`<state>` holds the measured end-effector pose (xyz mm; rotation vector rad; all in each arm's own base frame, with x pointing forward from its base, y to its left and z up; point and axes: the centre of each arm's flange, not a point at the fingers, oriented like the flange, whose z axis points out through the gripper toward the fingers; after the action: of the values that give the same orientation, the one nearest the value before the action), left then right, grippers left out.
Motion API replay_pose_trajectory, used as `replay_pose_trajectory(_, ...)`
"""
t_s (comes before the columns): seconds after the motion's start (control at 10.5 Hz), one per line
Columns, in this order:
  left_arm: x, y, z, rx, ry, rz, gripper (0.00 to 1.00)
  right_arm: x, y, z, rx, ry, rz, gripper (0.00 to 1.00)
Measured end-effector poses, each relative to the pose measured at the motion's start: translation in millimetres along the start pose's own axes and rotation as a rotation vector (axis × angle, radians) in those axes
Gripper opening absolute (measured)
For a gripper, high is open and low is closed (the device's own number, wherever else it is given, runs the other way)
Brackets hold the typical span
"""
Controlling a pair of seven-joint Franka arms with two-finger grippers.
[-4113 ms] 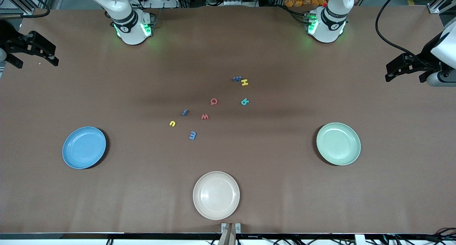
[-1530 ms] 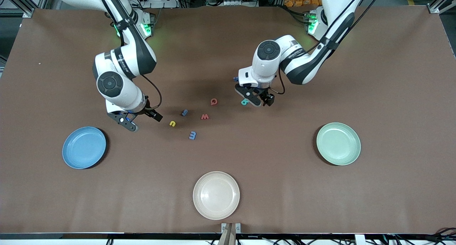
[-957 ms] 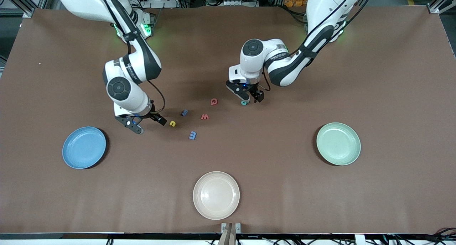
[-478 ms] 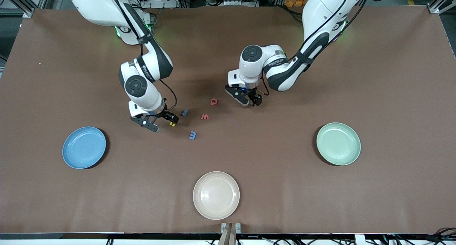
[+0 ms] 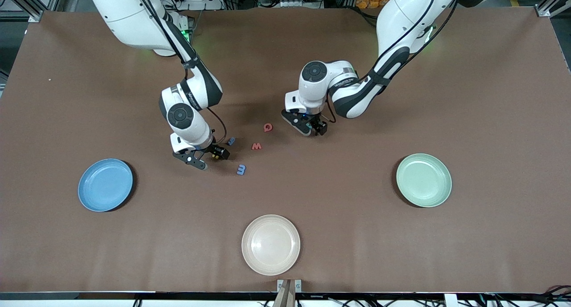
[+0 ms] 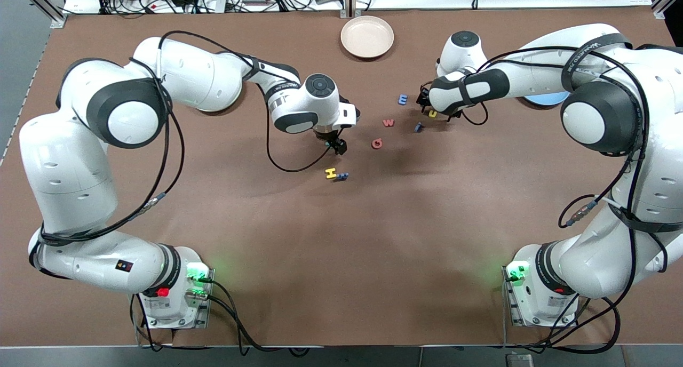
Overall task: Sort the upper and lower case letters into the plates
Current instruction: 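Grasp the teal R with the left gripper while the right gripper lowers, then place the R in the green plate while the right gripper grasps the u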
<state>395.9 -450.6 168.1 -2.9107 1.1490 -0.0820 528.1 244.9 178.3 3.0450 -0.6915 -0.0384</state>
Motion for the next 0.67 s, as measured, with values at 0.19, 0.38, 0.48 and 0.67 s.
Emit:
replay_pose_trajectory(0.19, 2.8, -1.1, -0.9, -0.001, 0.005, -0.003, 0.81, 2.4, -3.2, -4.1, 0.004, 0.003, 0.001, 1.00)
replay_pose_trajectory(0.38, 5.2, 0.2, -3.4, -0.002, 0.012, -0.003, 0.57, 3.0, -3.9, -4.9, 0.006, 0.004, 0.001, 1.00)
replay_pose_trajectory(0.48, 6.9, 0.0, -5.0, -0.002, 0.017, -0.004, 0.43, 3.3, -4.4, -5.3, 0.011, 0.008, 0.001, 1.00)
replay_pose_trajectory(0.67, 8.7, -3.1, -6.3, 0.001, 0.021, -0.009, 0.29, 2.1, -3.5, -2.3, 0.017, 0.012, 0.000, 1.00)
